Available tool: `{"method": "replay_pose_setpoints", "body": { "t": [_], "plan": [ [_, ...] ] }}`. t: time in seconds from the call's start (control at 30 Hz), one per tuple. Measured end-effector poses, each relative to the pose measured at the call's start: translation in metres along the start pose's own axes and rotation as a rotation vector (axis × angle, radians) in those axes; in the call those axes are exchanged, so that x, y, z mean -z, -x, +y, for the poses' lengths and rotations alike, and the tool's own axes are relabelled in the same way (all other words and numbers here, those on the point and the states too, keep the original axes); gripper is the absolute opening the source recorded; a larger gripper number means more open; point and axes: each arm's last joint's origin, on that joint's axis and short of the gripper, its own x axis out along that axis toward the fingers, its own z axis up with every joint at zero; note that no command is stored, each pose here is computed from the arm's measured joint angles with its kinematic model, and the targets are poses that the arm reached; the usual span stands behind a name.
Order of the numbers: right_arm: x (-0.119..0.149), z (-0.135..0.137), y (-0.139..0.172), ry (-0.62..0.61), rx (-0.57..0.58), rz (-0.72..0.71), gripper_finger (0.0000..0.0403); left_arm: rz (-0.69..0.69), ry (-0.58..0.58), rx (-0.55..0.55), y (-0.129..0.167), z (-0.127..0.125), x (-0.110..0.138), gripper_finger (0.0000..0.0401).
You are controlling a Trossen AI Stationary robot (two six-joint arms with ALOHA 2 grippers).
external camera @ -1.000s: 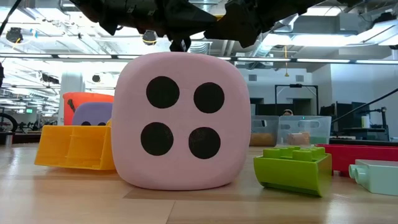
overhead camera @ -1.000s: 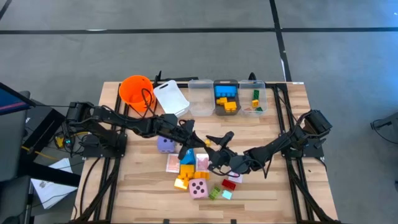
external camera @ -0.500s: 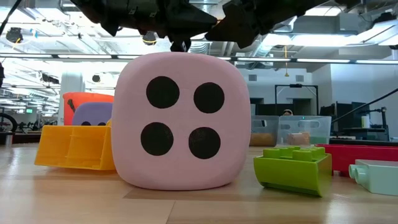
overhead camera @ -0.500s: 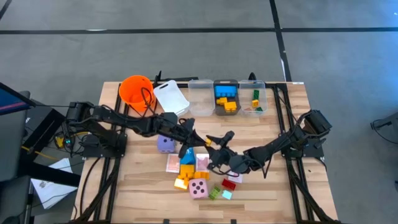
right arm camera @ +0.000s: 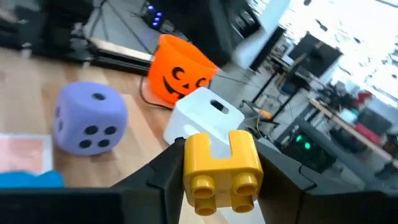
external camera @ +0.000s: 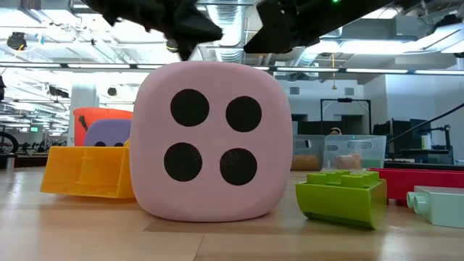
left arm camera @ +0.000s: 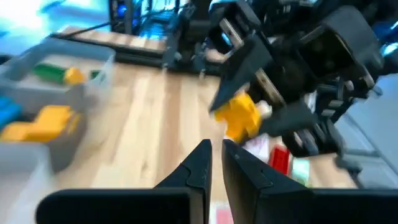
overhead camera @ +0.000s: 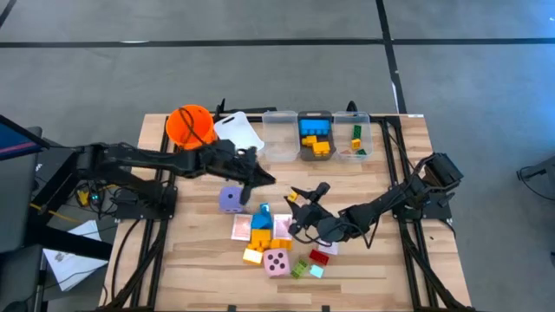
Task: Pick & Place Toys
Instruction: Put the small yellow game piece into the right transparent bin
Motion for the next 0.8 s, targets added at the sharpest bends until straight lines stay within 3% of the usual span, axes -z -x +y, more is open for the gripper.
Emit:
{"method": "replay_pose_setpoints", "body": {
  "t": [0.27,0.47,0.6,0.8],
  "plan": [
    [0.002,-0.031,0.001,-0.077,0.080,0.104,0.0131,0.021,-0.085,-0.277,0.056,-0.007,-0.010,0.0031],
    [0.014,-0.079,0.009,-0.218,0.179,0.241,0.0178,0.068,-0.107,-0.464,0.074,-0.012,-0.006,0.0031],
    [0.030,-0.118,0.015,-0.305,0.336,0.311,0.0178,0.075,-0.116,-0.491,0.072,-0.016,-0.004,0.0030],
    [0.048,-0.161,0.011,-0.396,0.552,0.399,0.0135,0.111,-0.092,-0.492,0.056,-0.015,0.002,0.0030]
  ]
}}
